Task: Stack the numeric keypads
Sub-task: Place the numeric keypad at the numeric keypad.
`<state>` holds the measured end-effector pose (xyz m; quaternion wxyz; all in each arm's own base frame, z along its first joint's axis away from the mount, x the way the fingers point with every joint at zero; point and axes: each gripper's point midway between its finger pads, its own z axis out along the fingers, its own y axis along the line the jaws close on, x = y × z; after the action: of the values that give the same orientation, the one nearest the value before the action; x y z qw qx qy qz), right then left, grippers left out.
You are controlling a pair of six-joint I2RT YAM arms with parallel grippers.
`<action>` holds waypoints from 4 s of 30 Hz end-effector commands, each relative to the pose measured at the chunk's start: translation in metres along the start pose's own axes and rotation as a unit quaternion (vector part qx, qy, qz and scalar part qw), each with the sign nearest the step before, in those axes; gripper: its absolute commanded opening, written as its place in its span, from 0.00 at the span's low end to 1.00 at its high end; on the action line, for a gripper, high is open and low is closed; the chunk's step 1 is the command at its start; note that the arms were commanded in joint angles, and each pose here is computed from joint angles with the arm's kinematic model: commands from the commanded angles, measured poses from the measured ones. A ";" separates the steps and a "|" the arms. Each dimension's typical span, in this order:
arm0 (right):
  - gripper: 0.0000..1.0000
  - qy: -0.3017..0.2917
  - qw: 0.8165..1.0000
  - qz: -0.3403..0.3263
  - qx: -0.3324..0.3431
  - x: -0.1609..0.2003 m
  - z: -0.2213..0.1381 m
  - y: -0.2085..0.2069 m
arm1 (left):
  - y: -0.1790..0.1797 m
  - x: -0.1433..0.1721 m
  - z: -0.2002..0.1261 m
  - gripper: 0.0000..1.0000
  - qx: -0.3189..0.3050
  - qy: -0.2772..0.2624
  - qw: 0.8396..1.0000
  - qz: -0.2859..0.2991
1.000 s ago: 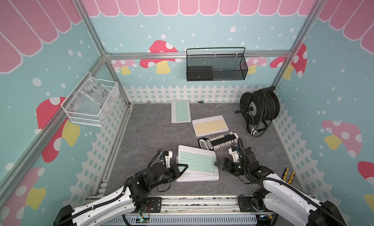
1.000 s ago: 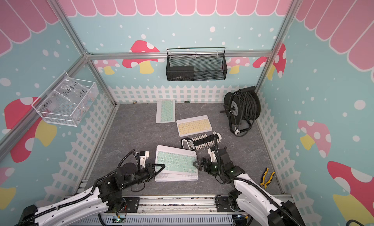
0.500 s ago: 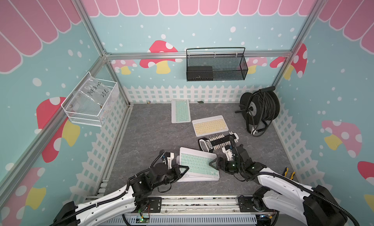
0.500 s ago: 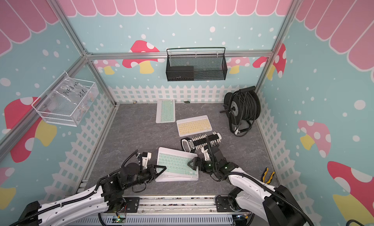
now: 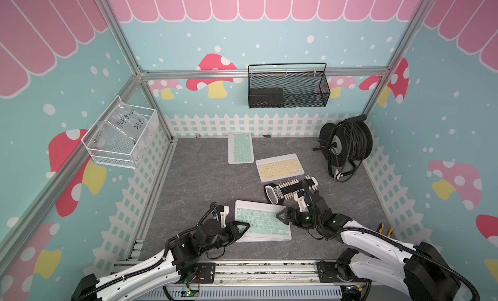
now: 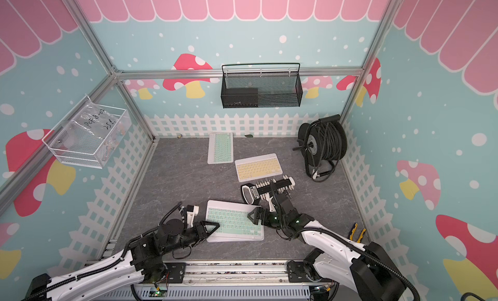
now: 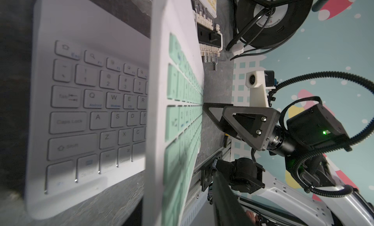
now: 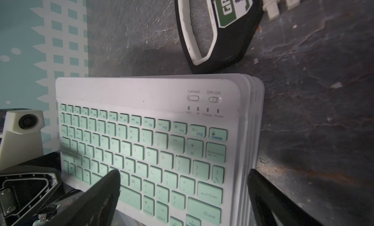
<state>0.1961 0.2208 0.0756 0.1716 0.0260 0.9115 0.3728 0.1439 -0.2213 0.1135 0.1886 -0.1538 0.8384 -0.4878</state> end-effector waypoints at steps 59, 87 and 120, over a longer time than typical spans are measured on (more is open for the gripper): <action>0.99 0.002 0.995 0.049 0.089 0.029 -0.003 -0.018 | 0.032 -0.066 0.032 1.00 -0.270 0.003 0.961 0.060; 0.99 0.021 0.987 0.010 0.160 0.048 0.002 0.001 | 0.032 -0.076 0.050 1.00 -0.303 0.027 0.950 0.074; 0.99 0.023 0.985 0.005 0.172 0.047 0.002 0.006 | 0.039 -0.087 0.060 1.00 -0.329 0.046 0.938 0.098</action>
<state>0.1505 0.2326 0.0594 0.1373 0.0514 0.9651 0.2168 0.2401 -0.2057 0.0613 0.1289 -0.1059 0.9728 -0.1607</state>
